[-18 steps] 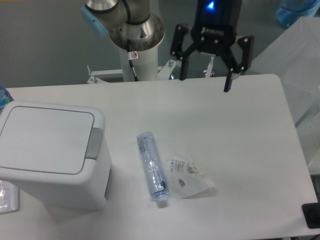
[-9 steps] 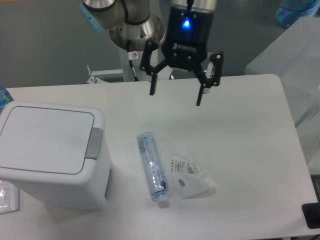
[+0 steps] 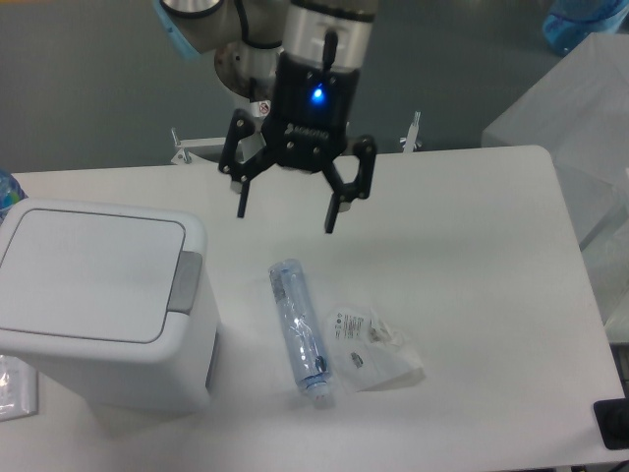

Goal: Open the trash can
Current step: 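Move the open gripper toward the grey lid button of the trash can, then lower the gripper finger onto the grey lid button and press down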

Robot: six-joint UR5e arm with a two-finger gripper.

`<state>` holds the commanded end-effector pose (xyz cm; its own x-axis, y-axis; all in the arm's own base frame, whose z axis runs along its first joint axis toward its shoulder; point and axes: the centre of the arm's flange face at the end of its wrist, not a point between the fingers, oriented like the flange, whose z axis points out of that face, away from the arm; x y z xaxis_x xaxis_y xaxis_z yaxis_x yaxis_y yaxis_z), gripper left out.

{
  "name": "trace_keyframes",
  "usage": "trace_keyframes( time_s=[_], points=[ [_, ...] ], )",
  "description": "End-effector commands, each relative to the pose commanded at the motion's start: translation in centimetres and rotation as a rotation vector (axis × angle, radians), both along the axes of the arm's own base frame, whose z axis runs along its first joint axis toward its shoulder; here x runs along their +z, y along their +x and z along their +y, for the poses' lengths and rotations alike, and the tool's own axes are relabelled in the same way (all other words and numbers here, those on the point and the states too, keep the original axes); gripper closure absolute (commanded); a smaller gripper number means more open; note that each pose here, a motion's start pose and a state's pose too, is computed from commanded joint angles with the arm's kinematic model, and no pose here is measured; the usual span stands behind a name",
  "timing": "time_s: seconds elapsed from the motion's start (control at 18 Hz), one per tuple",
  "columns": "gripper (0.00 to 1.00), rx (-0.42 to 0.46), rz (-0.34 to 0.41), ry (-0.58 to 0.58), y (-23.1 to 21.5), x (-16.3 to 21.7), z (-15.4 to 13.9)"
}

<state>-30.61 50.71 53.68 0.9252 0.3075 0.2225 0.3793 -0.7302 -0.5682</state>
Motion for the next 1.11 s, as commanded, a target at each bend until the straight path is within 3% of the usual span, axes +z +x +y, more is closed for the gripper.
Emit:
trace_keyframes(
  time_s=[1.11],
  points=[
    [0.00,-0.047,-0.037,-0.040,0.2,-6.0,3.7]
  ],
)
